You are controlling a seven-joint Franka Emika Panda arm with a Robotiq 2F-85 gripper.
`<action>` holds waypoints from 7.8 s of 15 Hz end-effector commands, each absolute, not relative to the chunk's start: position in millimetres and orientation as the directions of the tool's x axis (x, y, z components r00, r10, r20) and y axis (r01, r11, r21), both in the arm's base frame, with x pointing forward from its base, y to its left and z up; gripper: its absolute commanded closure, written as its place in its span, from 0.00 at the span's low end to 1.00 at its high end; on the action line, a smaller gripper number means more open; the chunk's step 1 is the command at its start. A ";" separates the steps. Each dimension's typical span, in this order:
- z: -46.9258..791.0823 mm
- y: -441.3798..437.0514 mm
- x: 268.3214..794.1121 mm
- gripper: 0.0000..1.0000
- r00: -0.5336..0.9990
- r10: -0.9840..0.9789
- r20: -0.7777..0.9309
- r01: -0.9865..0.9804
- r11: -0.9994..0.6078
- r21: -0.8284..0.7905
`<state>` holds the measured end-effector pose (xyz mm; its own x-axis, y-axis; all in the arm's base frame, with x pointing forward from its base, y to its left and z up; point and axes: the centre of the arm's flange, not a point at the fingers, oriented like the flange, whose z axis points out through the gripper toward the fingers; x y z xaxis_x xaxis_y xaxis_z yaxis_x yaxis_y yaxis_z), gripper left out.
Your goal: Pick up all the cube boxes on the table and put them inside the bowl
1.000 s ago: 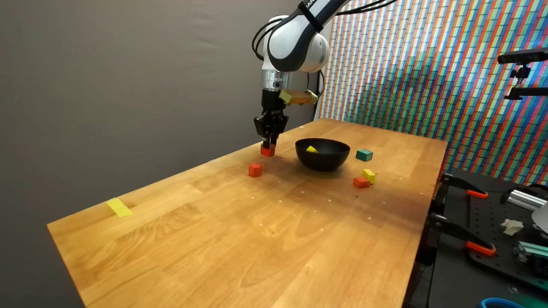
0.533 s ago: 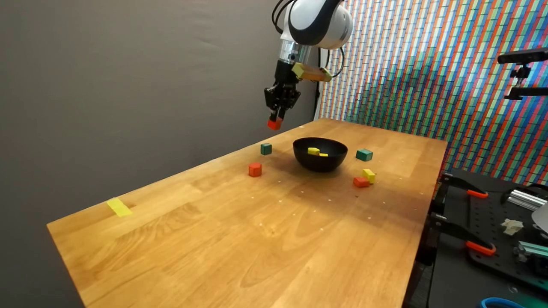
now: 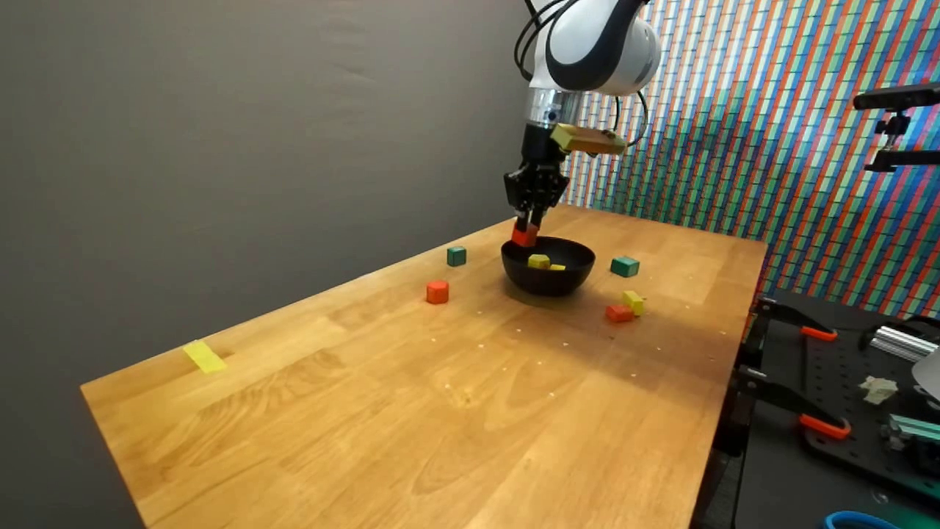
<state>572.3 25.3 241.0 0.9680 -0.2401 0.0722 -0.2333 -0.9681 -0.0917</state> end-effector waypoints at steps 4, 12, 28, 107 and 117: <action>220.5 36.1 528.4 0.42 0.954 -0.301 -0.006 -0.299 -0.945 -0.134; 294.7 61.0 546.5 0.00 0.912 -0.276 0.304 -0.259 -0.961 -0.095; 262.2 46.8 659.1 0.00 0.937 -0.138 0.321 -0.136 -0.990 -0.028; 293.1 14.0 593.1 0.93 0.944 -0.296 -0.147 -0.307 -0.950 -0.053; 280.8 2.2 554.7 0.25 0.920 -0.357 -0.162 -0.373 -0.924 -0.085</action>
